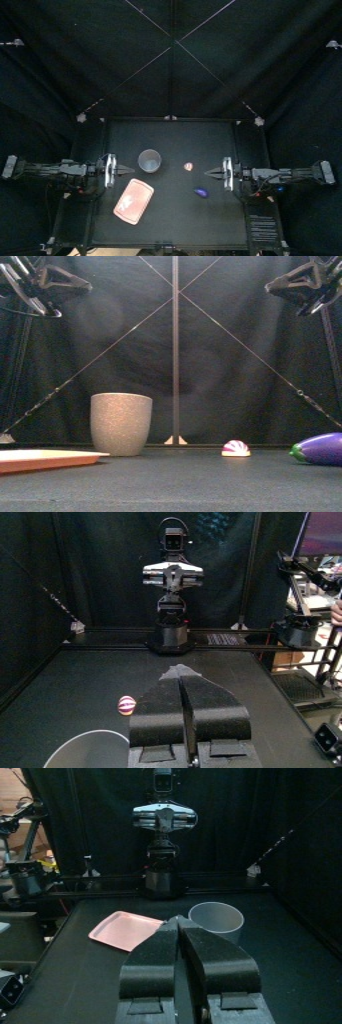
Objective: Pick the onion then place it in the grey bowl
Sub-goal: Pick the onion
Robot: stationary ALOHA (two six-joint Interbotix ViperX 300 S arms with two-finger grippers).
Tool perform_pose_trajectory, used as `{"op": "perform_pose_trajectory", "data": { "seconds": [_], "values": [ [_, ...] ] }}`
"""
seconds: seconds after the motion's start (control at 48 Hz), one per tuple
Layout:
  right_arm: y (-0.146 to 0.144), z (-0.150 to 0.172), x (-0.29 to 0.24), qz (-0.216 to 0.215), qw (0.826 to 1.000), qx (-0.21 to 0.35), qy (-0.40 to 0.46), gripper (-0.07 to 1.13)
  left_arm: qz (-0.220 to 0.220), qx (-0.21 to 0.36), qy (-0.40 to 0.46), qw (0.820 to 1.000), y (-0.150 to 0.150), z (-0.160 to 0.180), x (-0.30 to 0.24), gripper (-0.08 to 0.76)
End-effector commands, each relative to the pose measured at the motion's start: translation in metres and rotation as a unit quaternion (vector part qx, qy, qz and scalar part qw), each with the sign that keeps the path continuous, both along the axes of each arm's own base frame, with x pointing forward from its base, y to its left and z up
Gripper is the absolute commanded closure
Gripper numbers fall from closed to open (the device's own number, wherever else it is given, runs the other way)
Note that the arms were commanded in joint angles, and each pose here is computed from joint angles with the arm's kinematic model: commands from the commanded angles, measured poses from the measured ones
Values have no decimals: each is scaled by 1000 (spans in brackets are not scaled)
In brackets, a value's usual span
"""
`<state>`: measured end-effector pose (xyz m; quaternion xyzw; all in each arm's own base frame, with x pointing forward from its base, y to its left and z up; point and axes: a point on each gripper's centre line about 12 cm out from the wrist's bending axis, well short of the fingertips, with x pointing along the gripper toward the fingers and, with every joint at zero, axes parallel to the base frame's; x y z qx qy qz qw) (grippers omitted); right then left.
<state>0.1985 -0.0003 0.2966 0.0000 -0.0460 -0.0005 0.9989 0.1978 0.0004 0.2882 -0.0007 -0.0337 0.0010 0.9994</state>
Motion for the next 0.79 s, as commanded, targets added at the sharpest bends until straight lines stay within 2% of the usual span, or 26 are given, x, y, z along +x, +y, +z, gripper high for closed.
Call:
{"op": "perform_pose_trajectory", "data": {
  "seconds": [0.021, 0.125, 0.208, 0.396, 0.5, 0.583, 0.646, 0.792],
  "values": [
    [0, -2, 6, 1, 1000, 17, 13, 1023, -1, 0, 10, 1000, 0, 8, 1, 705],
    [-2, -9, 15, -5, 998, 37, 49, 992, 1, 3, 35, 999, 0, 9, 2, 694],
    [-4, -20, 26, -11, 994, 42, 102, 920, 6, 7, 70, 998, 3, 8, 3, 687],
    [-18, -41, 53, -40, 976, 52, 208, 505, 27, 6, 132, 991, 11, 6, 2, 685],
    [-29, -50, 69, -61, 968, 66, 236, 198, 31, 5, 135, 990, 13, 7, 2, 685],
    [-39, -59, 79, -77, 960, 76, 256, 26, 31, 6, 130, 991, 13, 8, 2, 685],
    [-45, -67, 86, -86, 955, 77, 274, -15, 31, 5, 128, 991, 13, 7, 2, 685],
    [-56, -102, 100, -93, 935, 54, 339, 10, 31, 6, 126, 991, 13, 7, 2, 685]
  ]
}}
